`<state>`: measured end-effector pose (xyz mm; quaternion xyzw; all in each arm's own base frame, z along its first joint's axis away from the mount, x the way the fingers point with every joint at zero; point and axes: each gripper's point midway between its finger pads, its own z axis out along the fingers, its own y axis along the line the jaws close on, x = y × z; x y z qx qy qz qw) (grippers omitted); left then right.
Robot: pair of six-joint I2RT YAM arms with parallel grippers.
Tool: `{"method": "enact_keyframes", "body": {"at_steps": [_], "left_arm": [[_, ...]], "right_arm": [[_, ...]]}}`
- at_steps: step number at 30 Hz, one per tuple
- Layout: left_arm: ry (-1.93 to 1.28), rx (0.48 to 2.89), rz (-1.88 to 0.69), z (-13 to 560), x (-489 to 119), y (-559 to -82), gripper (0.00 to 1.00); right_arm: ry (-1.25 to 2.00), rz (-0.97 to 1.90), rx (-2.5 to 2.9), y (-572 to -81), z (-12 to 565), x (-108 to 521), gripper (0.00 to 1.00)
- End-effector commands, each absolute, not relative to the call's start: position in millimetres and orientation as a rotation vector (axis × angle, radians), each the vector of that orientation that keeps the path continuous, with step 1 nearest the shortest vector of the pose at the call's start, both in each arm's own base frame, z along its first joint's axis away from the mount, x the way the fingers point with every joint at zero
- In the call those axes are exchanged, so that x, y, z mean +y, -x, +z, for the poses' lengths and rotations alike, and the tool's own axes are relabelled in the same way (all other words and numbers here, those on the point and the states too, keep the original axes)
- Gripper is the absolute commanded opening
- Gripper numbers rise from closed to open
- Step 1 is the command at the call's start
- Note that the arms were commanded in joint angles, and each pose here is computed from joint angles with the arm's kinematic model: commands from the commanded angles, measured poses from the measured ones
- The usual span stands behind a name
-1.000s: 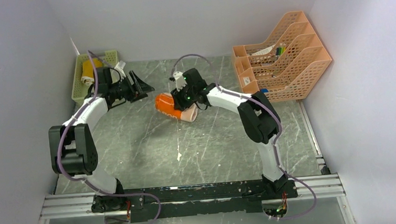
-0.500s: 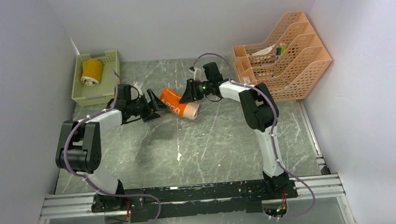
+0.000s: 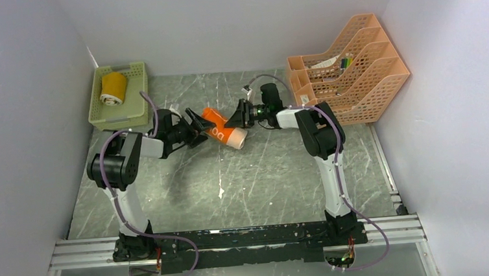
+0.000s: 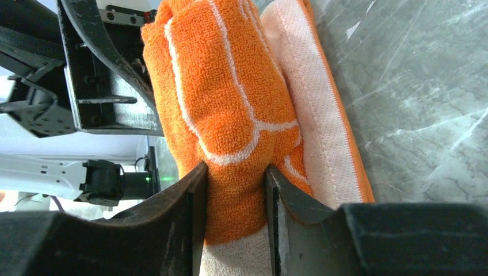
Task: Roll the towels
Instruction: Roll the towel at the center of the board, then pick up the towel at the center of the board.
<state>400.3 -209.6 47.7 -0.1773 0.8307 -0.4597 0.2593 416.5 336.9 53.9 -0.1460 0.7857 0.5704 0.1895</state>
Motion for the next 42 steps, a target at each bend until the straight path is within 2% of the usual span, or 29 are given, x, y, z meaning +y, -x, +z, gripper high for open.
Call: {"method": "enact_keyframes", "body": {"at_steps": [1,14,23,24,25,26,27,28,32,36,42], "left_arm": [[0.515,2.035,-1.367,77.2,-228.9,-427.8,1.0],[0.532,1.986,-1.351,71.8,-255.5,-438.9,0.98],[0.495,1.981,-1.313,80.3,-256.3,-449.8,0.57],[0.486,1.984,-1.296,82.7,-254.3,-452.6,0.47],[0.477,1.992,-1.278,85.2,-252.5,-455.9,0.3],[0.467,1.997,-1.261,88.2,-250.4,-460.0,0.19],[0.46,2.004,-1.246,91.0,-248.2,-463.8,0.11],[0.449,2.007,-1.227,94.1,-245.8,-467.9,0.07],[0.408,2.003,-1.133,115.7,-228.9,-484.9,0.11],[0.314,2.027,-0.974,148.6,-203.9,-501.9,0.1],[0.207,2.123,-0.609,203.2,-124.4,-534.1,0.11]], "right_arm": [[0.312,1.734,2.337,-384.4,17.4,336.1,0.36],[0.298,1.891,2.263,-365.8,32.0,355.6,0.34],[0.363,1.854,2.266,-363.8,39.7,354.2,0.34],[0.372,1.836,2.268,-364.4,41.5,352.8,0.35],[0.386,1.81,2.269,-365.7,43.3,350.9,0.36],[0.401,1.779,2.278,-366.6,44.8,349.2,0.37],[0.428,1.742,2.283,-367.2,45.4,347.4,0.39],[0.449,1.709,2.29,-367.5,47.3,345.6,0.41],[0.489,1.615,2.293,-368.1,61.1,330.8,0.46],[0.39,1.503,2.246,-384.8,81.7,294.1,0.5],[0.323,1.36,2.206,-389.3,104.4,251.8,0.51]]}}
